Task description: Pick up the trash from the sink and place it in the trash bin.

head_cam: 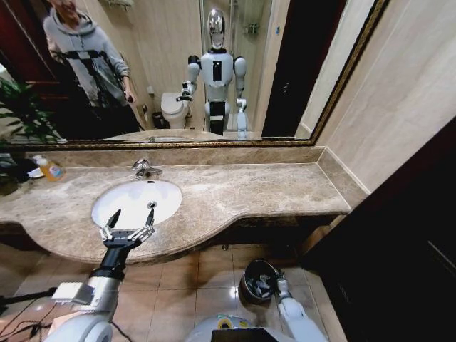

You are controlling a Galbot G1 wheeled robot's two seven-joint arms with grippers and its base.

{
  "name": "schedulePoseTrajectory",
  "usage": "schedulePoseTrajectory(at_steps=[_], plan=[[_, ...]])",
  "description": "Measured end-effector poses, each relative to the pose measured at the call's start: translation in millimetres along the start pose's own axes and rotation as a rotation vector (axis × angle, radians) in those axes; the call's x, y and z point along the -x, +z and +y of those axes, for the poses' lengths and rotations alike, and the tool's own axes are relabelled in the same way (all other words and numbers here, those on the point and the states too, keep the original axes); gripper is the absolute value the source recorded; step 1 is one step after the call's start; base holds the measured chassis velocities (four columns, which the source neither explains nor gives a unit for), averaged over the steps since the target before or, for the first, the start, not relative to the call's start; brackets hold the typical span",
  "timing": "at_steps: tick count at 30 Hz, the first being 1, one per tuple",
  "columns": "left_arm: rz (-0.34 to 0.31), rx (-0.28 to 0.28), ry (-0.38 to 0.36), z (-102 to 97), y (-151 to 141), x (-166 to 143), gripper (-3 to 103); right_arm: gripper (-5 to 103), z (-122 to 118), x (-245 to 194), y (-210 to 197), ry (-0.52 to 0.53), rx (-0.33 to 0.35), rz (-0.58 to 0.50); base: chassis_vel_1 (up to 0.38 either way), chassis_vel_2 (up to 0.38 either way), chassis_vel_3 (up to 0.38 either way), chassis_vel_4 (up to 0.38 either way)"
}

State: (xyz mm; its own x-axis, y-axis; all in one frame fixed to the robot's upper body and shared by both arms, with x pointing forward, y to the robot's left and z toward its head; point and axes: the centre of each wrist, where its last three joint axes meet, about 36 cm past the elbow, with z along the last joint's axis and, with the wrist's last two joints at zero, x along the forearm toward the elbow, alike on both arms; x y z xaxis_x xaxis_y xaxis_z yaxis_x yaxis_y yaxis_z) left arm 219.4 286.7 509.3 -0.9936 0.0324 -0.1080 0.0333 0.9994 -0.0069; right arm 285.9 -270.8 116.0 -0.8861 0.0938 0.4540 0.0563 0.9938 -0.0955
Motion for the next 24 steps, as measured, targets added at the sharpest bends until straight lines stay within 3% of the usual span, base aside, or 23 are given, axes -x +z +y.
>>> schedulePoseTrajectory(at_steps=[4,9,14,21,24], plan=[[0.0,0.0,0.0,0.0,0,0,100,100,-6,-15,-10,0.06,-0.028,-0.103,0.0,0.0,0.0,0.0],[0.0,0.0,0.0,0.0,0,0,100,100,-10,-49,-49,0.108,0.043,-0.203,0.0,0.0,0.0,0.0],[0.0,0.0,0.0,0.0,0,0,100,100,-12,-82,-86,0.099,0.067,-0.291,0.0,0.0,0.0,0.0],[0.0,0.0,0.0,0.0,0,0,100,100,-3,-141,-172,0.059,0.097,-0.425,0.0,0.0,0.0,0.0],[0.0,0.0,0.0,0.0,0,0,100,100,0,-153,-191,0.042,0.082,-0.457,0.0,0.0,0.0,0.0]])
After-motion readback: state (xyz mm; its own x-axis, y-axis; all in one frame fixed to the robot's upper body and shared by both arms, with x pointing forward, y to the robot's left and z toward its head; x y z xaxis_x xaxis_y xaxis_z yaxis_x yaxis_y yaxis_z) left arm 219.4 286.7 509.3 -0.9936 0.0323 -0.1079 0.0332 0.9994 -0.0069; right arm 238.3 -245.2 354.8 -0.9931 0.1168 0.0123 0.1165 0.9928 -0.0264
